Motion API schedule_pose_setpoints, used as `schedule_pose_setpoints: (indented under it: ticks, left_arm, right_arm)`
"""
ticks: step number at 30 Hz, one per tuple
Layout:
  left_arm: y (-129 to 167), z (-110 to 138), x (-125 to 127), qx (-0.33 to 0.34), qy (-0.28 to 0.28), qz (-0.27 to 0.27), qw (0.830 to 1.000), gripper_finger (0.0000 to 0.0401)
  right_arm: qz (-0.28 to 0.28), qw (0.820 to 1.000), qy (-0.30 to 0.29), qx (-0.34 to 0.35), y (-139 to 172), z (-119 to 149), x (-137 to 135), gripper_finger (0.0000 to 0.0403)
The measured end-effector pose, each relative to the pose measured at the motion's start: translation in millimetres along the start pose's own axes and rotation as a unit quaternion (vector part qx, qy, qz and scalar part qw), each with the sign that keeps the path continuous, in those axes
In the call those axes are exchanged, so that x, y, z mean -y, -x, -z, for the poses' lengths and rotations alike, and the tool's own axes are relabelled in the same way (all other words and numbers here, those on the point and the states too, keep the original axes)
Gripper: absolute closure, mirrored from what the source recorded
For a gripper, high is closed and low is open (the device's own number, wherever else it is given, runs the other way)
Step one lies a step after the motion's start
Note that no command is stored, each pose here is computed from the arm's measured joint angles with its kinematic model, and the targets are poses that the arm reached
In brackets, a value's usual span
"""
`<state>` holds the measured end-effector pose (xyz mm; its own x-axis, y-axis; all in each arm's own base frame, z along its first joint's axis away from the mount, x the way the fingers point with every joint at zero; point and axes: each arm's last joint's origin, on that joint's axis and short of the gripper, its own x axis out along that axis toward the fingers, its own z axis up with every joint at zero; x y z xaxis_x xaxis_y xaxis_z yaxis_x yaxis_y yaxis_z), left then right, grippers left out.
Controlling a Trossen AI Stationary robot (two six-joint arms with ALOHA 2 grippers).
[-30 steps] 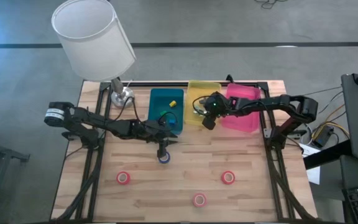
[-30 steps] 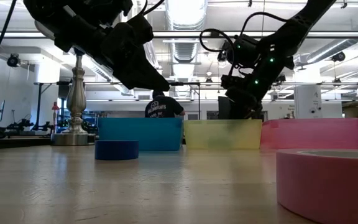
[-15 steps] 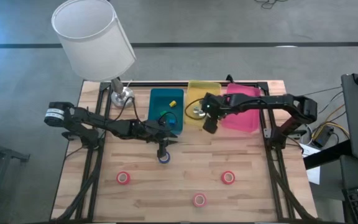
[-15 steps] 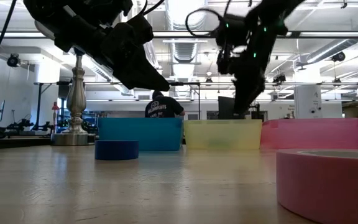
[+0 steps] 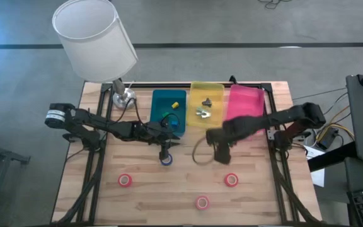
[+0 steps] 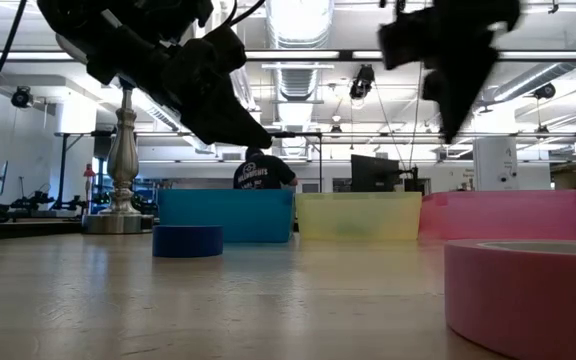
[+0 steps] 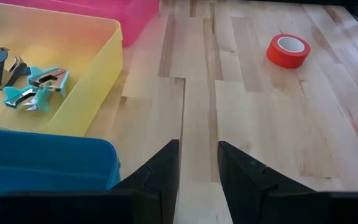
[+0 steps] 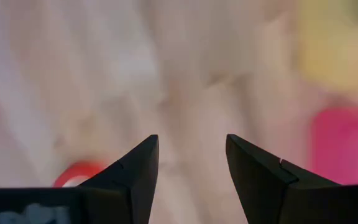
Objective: Pick and place Stapler, Stapler remover, tape
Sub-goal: Put the right orange tape on the pink bin
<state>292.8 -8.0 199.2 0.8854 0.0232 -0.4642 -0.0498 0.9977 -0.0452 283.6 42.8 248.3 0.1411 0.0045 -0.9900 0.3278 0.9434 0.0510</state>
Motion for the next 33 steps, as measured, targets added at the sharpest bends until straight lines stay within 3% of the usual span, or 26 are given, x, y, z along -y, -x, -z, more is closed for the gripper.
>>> schedule_pose_setpoints:
  ticks: [5, 8, 12, 17, 33]
  left_arm:
    - [0, 0, 0, 0.000, 0.000, 0.000, 1.000, 0.0288]
    - [0, 0, 0, 0.002, 0.000, 0.000, 1.000, 0.0288]
    - [0, 0, 0, 0.002, 0.000, 0.001, 1.000, 0.0288]
    - [0, -2, 0, 0.009, 0.001, 0.001, 1.000, 0.0288]
    - [0, -2, 0, 0.011, 0.002, 0.003, 1.000, 0.0288]
  right_arm:
    - [-0.026, 0.997, -0.004, -0.066, -19, 37, -32, 0.0220]
    - [-0.009, 0.995, -0.033, -0.090, -34, 56, -39, 0.0220]
    - [-0.037, 0.994, -0.051, -0.091, -55, 71, -47, 0.0220]
    - [-0.066, 0.993, -0.069, -0.075, -70, 78, -53, 0.0220]
    - [-0.063, 0.993, -0.075, -0.058, -97, 92, -43, 0.0220]
